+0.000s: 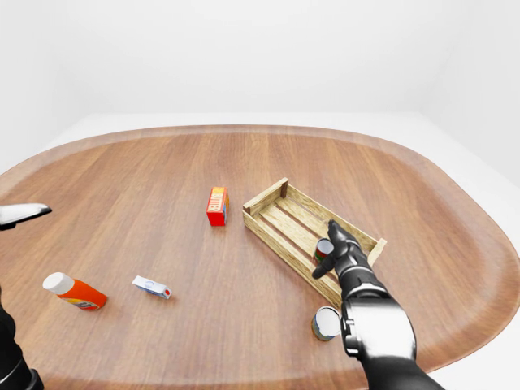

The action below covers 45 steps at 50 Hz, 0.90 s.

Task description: Pick up the tomato sauce, and put it in the wooden tray.

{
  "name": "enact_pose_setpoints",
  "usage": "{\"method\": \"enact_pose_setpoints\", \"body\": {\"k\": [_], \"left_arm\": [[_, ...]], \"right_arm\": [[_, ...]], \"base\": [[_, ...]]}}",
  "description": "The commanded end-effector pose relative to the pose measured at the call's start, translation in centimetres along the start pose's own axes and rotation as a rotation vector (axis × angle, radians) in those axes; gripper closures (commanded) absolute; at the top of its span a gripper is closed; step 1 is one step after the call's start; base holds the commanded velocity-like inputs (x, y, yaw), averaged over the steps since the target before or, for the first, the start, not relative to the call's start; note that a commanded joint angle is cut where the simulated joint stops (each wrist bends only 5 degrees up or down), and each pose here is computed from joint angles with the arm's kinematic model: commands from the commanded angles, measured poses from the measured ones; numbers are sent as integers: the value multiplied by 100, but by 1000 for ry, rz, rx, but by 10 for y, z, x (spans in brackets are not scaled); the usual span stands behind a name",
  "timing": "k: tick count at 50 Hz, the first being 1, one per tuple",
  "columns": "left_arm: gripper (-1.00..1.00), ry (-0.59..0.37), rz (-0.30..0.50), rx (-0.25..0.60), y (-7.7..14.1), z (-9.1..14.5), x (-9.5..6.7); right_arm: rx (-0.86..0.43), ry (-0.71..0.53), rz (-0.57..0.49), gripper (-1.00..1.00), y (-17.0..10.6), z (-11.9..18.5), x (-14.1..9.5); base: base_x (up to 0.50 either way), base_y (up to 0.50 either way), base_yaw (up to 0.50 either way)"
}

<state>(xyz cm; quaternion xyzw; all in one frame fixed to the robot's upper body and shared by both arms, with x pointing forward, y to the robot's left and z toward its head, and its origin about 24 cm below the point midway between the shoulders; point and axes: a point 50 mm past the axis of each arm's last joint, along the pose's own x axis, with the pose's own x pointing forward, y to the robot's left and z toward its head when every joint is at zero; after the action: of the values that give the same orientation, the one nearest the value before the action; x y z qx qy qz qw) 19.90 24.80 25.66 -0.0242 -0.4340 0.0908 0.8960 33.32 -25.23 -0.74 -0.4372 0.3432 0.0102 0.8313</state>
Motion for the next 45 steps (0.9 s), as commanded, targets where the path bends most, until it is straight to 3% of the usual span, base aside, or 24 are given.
{"method": "enact_pose_setpoints", "body": {"k": [1,6,12,19,27,34,35,38,40,42,45], "left_arm": [[-100,-3,3,1,1,1,0],[-100,-2,3,0,1,1,0],[-100,-3,1,-1,0,1,0],[-100,-5,5,-2,2,1,1],[-100,-8,5,-2,2,2,1],[-100,-7,5,-3,2,2,1],[-100,-7,5,-3,2,2,1],[-100,-10,5,-5,2,3,1],[-100,-6,5,-4,2,2,1],[-100,-8,5,-5,2,2,1],[-100,-11,4,-7,1,3,1]], "right_arm": [[4,8,4,-100,4,-3,0],[4,-1,-13,-100,2,-2,0],[-10,-89,-128,-100,-20,16,-1],[-57,-256,-339,-100,-74,59,-11],[-110,-356,-466,-100,-117,93,-28],[-130,-443,-637,-100,-179,126,-60],[-137,-475,-691,-100,-199,137,-75],[-127,-502,-740,-100,-215,145,-88],[-87,-560,-825,-100,-244,157,-114],[-29,-594,-855,-100,-254,161,-124],[-51,-612,-945,-100,-262,165,-135]], "base": [[0,0,0],[0,0,0],[0,0,0],[0,0,0],[0,0,0],[0,0,0],[0,0,0],[0,0,0],[0,0,0],[0,0,0],[0,0,0]]}}
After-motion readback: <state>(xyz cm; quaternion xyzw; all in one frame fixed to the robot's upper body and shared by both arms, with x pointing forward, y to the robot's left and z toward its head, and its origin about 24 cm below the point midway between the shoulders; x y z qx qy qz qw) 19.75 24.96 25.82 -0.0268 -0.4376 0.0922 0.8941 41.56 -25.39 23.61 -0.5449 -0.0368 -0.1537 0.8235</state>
